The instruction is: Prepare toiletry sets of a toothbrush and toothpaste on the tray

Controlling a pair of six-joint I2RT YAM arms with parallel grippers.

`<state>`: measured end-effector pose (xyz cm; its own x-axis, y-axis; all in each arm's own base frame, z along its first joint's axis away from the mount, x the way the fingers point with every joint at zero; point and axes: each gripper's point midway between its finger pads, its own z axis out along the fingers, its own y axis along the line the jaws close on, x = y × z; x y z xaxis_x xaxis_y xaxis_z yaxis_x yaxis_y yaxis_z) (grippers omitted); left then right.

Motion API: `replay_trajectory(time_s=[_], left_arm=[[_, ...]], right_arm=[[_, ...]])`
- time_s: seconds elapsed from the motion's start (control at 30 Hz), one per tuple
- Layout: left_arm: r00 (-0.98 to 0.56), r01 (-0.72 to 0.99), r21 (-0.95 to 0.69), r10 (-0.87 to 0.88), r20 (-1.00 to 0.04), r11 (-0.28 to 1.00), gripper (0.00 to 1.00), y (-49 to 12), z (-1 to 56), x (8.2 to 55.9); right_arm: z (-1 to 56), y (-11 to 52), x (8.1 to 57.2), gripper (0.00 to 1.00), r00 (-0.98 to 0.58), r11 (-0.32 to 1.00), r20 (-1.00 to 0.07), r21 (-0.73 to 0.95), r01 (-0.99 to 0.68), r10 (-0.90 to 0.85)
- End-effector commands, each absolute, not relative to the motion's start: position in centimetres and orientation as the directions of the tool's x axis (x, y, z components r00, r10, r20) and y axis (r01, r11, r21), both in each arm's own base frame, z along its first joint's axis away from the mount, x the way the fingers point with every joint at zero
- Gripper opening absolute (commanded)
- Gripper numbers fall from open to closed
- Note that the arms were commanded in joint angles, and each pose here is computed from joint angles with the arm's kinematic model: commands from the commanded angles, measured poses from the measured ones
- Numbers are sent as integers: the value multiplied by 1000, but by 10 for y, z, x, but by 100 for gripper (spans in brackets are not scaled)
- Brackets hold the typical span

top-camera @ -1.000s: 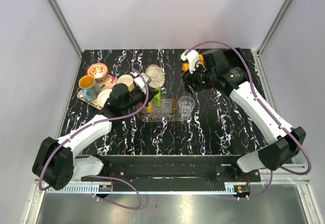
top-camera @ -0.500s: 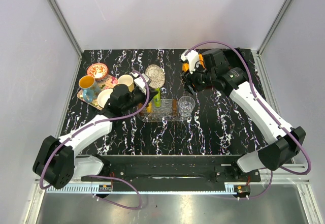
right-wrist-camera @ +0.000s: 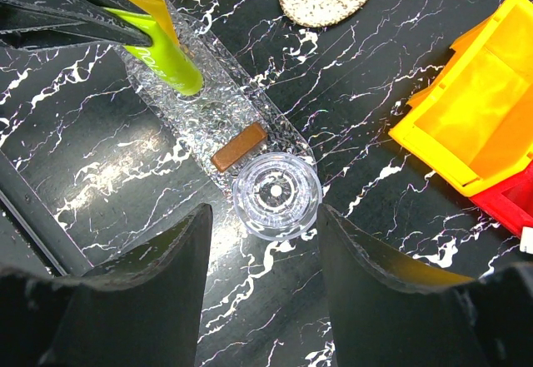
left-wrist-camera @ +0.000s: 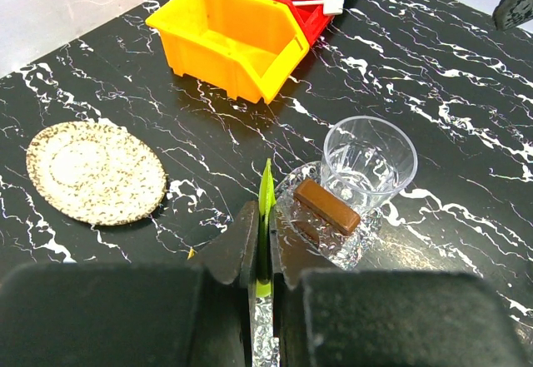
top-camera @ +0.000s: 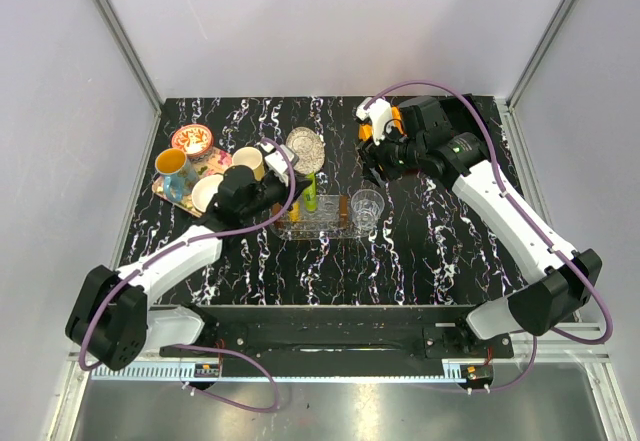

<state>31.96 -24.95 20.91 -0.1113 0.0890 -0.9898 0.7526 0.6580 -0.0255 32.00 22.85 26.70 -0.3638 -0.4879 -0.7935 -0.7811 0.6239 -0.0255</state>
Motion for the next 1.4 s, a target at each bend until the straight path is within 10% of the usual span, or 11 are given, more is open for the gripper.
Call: replay_trajectory(time_s=[0.0, 1.37], left_arm=[[-32, 747, 12, 54, -998, 665, 0, -251, 228, 328], [-72, 748, -17, 56, -996, 664, 0, -252, 199, 337]], right_arm=[[281, 231, 324, 58, -329, 623, -826, -35, -781, -458], [270, 232, 326, 58, -342, 621, -816, -27, -783, -466]])
